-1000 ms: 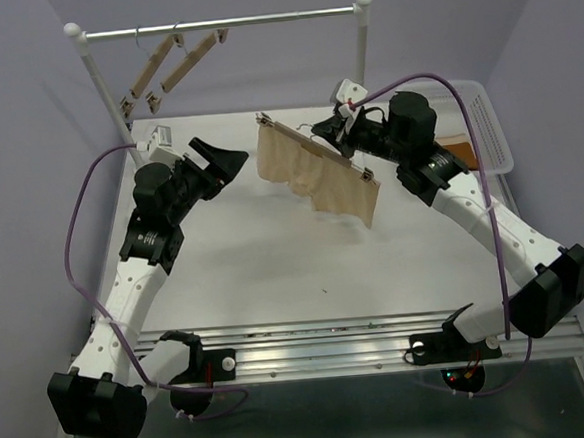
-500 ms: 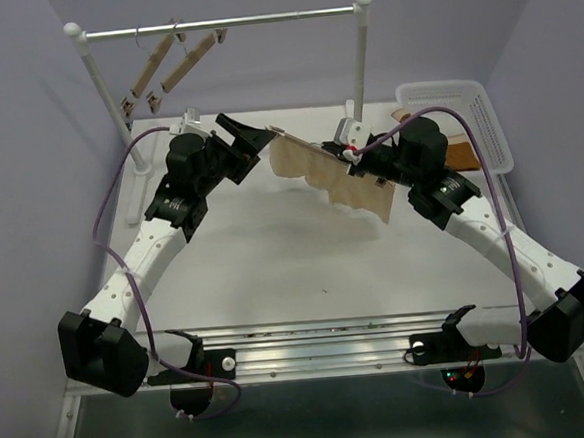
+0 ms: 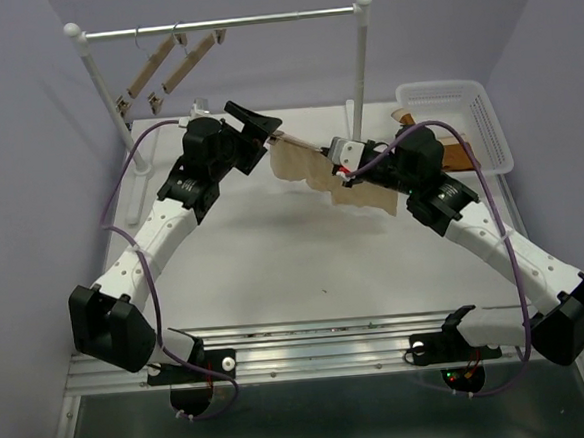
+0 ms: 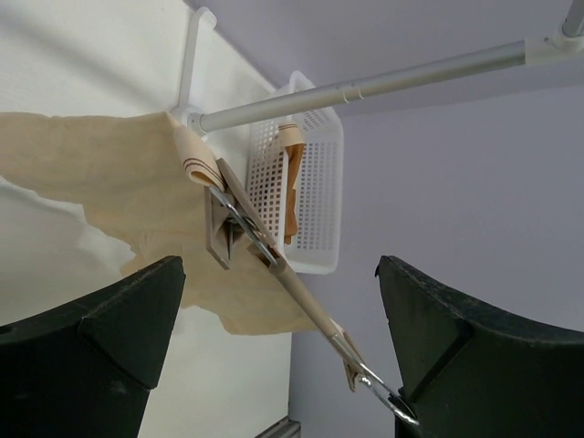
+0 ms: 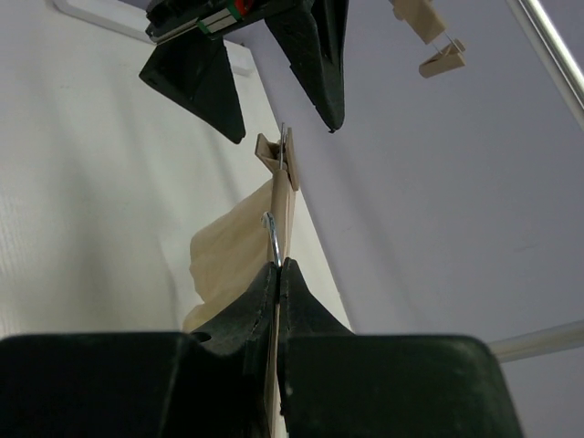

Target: Remove the underwear clipped to the hanger

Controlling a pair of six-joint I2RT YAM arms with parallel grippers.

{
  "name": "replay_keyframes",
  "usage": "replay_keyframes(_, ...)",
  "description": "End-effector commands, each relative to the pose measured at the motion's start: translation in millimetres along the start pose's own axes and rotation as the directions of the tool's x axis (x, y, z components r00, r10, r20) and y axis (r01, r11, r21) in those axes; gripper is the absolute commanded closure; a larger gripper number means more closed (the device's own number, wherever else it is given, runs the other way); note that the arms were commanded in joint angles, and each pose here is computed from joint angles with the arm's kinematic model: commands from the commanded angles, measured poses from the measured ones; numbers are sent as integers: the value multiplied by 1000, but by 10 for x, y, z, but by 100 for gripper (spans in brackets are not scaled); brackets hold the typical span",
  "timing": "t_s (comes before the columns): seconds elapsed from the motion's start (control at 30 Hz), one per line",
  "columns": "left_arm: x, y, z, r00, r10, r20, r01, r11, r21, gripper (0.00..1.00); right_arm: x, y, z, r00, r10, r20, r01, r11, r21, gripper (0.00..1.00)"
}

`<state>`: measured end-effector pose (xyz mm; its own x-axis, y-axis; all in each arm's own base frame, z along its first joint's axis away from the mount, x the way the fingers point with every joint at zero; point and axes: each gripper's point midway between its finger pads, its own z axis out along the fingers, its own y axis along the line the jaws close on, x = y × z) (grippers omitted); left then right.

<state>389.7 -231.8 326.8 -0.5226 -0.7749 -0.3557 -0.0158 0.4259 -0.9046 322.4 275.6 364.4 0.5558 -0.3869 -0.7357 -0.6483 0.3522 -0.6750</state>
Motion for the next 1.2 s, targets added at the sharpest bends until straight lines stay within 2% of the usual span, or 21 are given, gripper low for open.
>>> replay_keyframes(0.0, -106, -217, 25, 1000, -7, 27, 6, 999, 33, 1, -297, -197, -83, 991, -114, 63, 109, 990, 84, 99)
replay_keyframes(0.17, -117, -198, 85, 999, -9, 31, 9, 1000, 21, 2, -270, -137, -57, 988, -146, 40, 143, 987, 70, 99)
replay_keyframes(0.37, -132, -107, 114, 999, -2, 39, 3, 1000, -28, 9, -278, -63, -39, 984, -175, 26, 173, 983, 59, 99)
replay_keyframes(0.57, -113, -80, 143, 1000, 3, 28, -2, 999, -39, 24, -252, -38, -23, 981, -196, 1, 196, 979, 58, 99)
replay_keyframes(0.7, -112, -97, 139, 1000, 8, 22, -7, 999, -40, 27, -223, -29, -18, 978, -209, -18, 210, 976, 61, 99)
replay_keyframes(0.8, -96, -82, 162, 1000, 11, 9, -10, 999, -48, 34, -256, 1, -3, 976, -219, -16, 219, 974, 60, 99)
replay_keyframes(0.83, -78, -92, 165, 1000, 12, 0, -12, 999, -46, 40, -238, -7, -3, 975, -222, -25, 223, 973, 62, 99)
replay_keyframes(1.1, -5, -32, 249, 999, 8, -38, -10, 998, -59, 48, -254, 33, 5, 971, -237, -30, 238, 970, 56, 99)
replay_keyframes(1.17, -4, -46, 254, 999, 10, -41, -12, 998, -55, 59, -239, 30, 6, 970, -239, -37, 241, 969, 57, 99)
